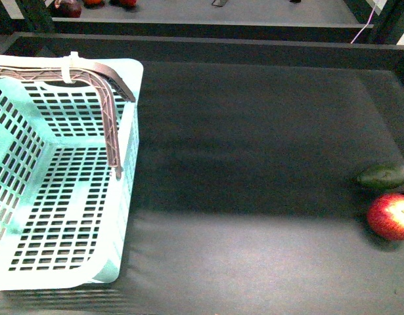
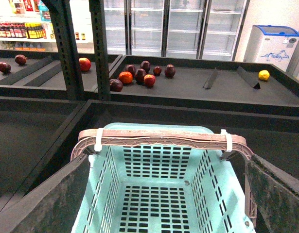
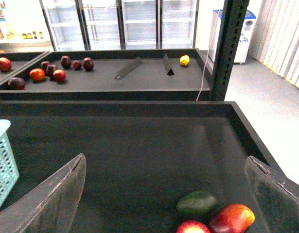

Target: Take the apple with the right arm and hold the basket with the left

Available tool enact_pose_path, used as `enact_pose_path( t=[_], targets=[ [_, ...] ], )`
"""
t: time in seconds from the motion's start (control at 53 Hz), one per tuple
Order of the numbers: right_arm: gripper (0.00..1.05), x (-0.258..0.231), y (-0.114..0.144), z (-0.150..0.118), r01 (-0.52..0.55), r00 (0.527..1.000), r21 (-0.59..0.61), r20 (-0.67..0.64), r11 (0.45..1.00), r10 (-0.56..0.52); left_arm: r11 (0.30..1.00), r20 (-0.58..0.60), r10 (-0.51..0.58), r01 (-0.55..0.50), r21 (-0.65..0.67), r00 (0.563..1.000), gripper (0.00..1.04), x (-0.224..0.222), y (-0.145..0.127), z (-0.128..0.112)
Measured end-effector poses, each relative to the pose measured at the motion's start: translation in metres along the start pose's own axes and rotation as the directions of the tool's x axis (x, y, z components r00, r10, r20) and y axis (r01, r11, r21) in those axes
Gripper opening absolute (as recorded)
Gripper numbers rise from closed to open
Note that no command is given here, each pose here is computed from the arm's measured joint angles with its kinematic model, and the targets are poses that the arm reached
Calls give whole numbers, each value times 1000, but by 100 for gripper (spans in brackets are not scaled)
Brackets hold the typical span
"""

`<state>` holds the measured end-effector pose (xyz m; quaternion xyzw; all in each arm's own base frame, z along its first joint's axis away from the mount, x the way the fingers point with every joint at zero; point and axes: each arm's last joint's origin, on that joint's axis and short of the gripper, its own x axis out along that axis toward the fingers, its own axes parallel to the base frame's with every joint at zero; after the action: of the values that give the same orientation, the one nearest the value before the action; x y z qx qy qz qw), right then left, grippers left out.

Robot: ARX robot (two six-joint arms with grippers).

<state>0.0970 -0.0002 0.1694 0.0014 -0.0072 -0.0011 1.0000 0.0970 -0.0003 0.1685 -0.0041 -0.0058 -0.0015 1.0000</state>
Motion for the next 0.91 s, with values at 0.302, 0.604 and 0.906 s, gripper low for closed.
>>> enact_pose_path(
  t=[0.302, 0.604, 0.906],
  targets=[
    [96, 0, 0, 0, 0, 1000, 0, 0, 1000, 0, 1000, 0, 0, 0, 0, 1000, 98, 0, 0, 0],
    [96, 0, 0, 0, 0, 1000, 0, 0, 1000, 0, 1000, 0, 0, 0, 0, 1000, 98, 0, 0, 0],
    [96, 0, 0, 0, -1, 1000, 0, 0, 1000, 1, 983, -392, -169, 128, -128, 905, 98, 4, 5, -8]
  ],
)
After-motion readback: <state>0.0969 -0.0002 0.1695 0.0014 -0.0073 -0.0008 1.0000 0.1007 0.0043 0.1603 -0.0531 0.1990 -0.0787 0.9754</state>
